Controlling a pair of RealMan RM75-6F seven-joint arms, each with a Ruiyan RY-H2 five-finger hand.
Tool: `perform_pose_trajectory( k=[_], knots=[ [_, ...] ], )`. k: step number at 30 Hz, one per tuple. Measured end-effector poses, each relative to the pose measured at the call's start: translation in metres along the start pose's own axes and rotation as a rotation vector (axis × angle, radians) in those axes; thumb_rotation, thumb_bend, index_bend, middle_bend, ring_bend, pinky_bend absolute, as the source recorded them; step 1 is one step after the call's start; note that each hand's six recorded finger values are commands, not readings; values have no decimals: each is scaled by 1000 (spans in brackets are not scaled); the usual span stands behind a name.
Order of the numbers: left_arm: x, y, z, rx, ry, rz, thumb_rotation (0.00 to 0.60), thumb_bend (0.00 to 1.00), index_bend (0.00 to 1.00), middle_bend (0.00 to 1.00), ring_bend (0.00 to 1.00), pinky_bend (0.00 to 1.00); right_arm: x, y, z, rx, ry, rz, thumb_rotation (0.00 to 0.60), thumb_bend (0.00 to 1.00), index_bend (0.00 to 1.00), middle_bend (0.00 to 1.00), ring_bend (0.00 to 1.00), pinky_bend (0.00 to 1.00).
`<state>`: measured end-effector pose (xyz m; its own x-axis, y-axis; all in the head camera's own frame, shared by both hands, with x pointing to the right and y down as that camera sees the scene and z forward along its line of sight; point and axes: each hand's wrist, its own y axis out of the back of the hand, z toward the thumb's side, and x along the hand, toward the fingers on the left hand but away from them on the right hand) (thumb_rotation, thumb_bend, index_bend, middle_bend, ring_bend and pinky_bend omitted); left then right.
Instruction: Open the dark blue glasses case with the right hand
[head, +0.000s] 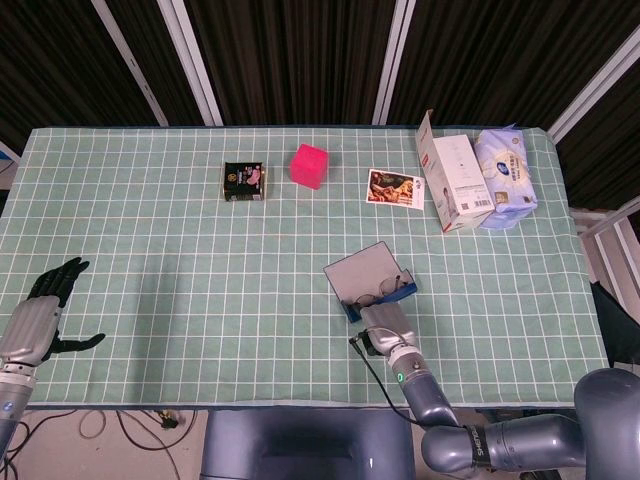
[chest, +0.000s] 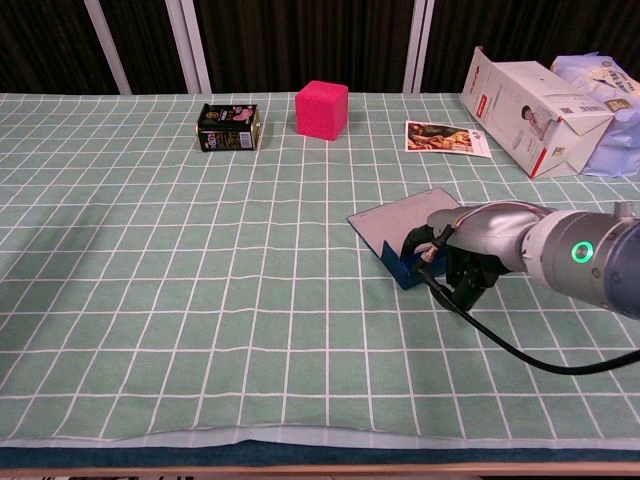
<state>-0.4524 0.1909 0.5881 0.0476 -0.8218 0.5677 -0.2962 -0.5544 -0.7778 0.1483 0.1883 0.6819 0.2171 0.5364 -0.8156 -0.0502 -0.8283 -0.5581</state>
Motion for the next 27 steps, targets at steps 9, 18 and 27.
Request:
perform_pose_trajectory(
  k=[9,18,27],
  knots=[
    [0,-1,1,1,-1,-3,600,0,0,0,0,0,26,-18,-13,71,-35,61,600,612,304,935,1000,1000],
    [0,-2,2,2,-3,-4,600,0,0,0,0,0,36,-16,-29,123,-102,32,600,611,331,935,1000,1000],
    [0,1,1,-2,-2,6,600,0,0,0,0,0,37,-10,-51,246,-234,9,600,609,333,935,1000,1000]
  ],
)
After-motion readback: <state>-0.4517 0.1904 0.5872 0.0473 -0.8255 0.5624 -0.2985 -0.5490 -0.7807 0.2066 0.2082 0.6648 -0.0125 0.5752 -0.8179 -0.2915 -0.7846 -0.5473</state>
